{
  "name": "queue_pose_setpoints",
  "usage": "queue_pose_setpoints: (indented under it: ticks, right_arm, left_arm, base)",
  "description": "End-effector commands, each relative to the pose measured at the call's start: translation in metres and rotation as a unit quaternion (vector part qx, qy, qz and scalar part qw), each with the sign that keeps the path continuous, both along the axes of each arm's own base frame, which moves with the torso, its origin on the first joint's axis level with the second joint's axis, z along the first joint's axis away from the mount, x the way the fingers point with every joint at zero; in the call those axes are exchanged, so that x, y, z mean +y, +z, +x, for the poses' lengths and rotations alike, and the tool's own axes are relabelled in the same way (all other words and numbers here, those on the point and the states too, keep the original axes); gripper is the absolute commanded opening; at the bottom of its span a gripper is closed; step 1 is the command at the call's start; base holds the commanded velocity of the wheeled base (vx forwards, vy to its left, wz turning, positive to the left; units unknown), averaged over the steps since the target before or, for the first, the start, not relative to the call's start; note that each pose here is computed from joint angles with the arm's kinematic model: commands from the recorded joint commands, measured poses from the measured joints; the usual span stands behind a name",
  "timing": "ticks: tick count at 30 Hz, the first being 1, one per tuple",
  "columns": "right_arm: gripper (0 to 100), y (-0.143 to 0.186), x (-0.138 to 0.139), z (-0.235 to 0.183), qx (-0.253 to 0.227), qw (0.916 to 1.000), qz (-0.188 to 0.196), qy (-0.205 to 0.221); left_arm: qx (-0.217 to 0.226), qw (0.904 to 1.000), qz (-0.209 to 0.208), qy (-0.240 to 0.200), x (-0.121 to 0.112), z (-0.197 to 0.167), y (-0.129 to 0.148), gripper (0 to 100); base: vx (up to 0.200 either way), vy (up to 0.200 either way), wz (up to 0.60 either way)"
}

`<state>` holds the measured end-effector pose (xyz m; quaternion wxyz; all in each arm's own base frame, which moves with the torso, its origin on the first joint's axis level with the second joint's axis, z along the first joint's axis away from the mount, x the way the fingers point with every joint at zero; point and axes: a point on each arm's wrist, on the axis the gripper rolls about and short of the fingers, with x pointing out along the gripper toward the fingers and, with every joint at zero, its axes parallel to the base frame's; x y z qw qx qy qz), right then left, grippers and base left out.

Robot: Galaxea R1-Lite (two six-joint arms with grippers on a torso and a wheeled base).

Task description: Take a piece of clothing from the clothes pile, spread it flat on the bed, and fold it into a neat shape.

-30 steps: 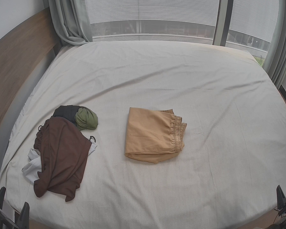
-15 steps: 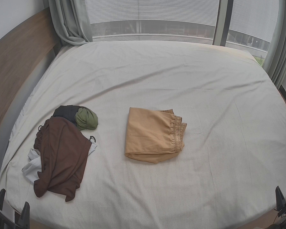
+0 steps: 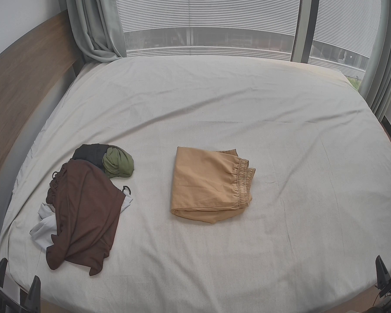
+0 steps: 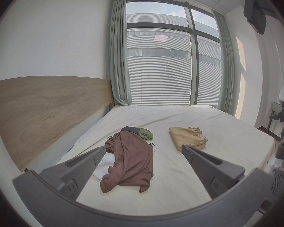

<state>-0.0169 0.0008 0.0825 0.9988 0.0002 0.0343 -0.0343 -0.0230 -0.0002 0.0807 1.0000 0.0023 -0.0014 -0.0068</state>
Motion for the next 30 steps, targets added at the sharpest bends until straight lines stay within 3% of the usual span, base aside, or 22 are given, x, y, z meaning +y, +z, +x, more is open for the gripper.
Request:
queue_pose_setpoints:
  ticks: [1, 3, 10, 14, 18, 30]
  right_arm:
    - [100, -0.0050, -0.0018, 0.0010, 0.009, 0.9983, 0.000, 0.057]
    - [100, -0.0048, -0.0026, 0.0016, 0.013, 0.9964, 0.002, 0.084]
    - [100, -0.0048, -0.0035, 0.0018, 0.013, 0.9984, 0.021, 0.051]
    - [100, -0.0056, -0.0021, -0.0012, -0.005, 0.9998, 0.005, 0.019]
    - [100, -0.0066, -0.0014, -0.0057, -0.035, 0.9992, 0.005, 0.020]
    - [100, -0.0065, -0.0014, -0.0059, -0.037, 0.9991, 0.005, 0.023]
  left_arm:
    - [0.001, 1.0000, 0.000, 0.000, 0.0000, 0.0001, -0.0048, 100]
    - [0.001, 1.0000, 0.000, 0.000, 0.0000, 0.0001, -0.0048, 100]
    - [0.001, 1.0000, 0.000, 0.000, 0.0000, 0.0001, -0.0048, 100]
    - [0.001, 1.0000, 0.000, 0.000, 0.0000, 0.0001, -0.0048, 100]
    - [0.001, 1.0000, 0.000, 0.000, 0.0000, 0.0001, -0.0048, 100]
    - [0.001, 1.0000, 0.000, 0.000, 0.0000, 0.0001, -0.0048, 100]
  base:
    - [0.000, 0.000, 0.00]
    - [0.000, 0.000, 0.00]
    - [0.000, 0.000, 0.00]
    - [0.000, 0.000, 0.00]
    - [0.000, 0.000, 0.00]
    - [0.000, 0.000, 0.00]
